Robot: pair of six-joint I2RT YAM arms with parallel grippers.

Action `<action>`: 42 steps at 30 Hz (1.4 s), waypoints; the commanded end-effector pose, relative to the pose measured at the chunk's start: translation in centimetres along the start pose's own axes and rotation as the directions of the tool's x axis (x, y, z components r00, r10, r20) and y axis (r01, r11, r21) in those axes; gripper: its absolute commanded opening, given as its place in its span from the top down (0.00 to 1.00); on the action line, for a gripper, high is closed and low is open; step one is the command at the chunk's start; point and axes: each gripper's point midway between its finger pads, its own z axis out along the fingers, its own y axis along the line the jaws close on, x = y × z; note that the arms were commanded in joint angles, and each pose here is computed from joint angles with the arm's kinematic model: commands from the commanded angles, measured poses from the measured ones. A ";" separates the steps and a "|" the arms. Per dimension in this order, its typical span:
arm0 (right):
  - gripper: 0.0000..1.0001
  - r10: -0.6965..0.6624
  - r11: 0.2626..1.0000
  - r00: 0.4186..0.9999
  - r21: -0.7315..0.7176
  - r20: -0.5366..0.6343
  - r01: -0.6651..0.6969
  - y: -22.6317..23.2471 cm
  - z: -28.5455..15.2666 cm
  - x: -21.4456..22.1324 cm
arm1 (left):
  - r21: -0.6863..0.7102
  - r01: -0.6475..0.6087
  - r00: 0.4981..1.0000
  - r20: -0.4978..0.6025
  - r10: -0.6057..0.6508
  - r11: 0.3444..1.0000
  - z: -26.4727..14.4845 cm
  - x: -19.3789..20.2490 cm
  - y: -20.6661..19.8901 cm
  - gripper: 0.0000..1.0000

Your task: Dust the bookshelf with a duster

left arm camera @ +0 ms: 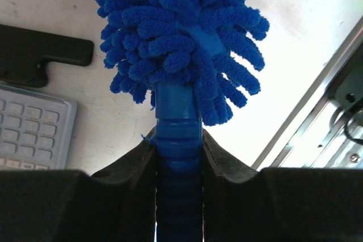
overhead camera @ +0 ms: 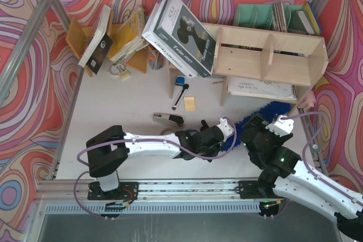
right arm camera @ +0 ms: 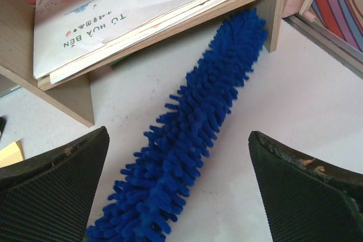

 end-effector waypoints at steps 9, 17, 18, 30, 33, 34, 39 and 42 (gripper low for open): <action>0.01 0.023 1.000 1.000 0.019 0.021 -0.023 -0.7 0.0 -0.4 | -0.007 -0.023 0.974 0.225 0.024 1.000 -2.0 -3.0 -0.4 1.00; 0.01 0.015 1.000 1.000 0.020 0.021 -0.016 -0.6 0.1 -0.3 | -0.057 -0.016 1.000 0.018 0.017 0.998 1.6 -0.4 0.2 1.00; 0.01 0.015 1.000 1.000 0.021 0.021 -0.016 -0.6 0.0 -0.3 | -0.056 -0.011 1.000 0.006 0.012 0.998 2.0 -1.2 0.0 1.00; 0.01 0.025 0.999 0.999 0.021 0.024 -0.025 -0.7 0.0 -0.5 | -0.026 0.009 0.982 0.187 -0.004 1.000 -1.5 -2.0 0.4 1.00; 0.01 0.020 1.000 1.000 0.021 0.023 -0.020 -0.6 0.0 -0.5 | -0.019 0.009 0.981 0.196 -0.005 1.000 -2.1 -1.6 0.5 1.00; 0.01 0.020 1.000 1.000 0.022 0.024 -0.020 -0.6 0.0 -0.5 | -0.014 0.003 0.983 0.184 0.000 1.000 -2.1 -1.6 0.3 1.00; 0.01 0.012 1.000 1.000 0.024 0.024 -0.013 -0.6 0.1 -0.4 | 0.018 -0.041 0.995 0.088 0.039 0.999 -0.8 -1.0 -0.7 1.00; 0.01 0.011 1.000 1.000 0.025 0.024 -0.012 -0.6 0.1 -0.4 | 0.043 -0.074 0.996 0.046 0.072 0.996 -0.2 -1.0 -1.5 1.00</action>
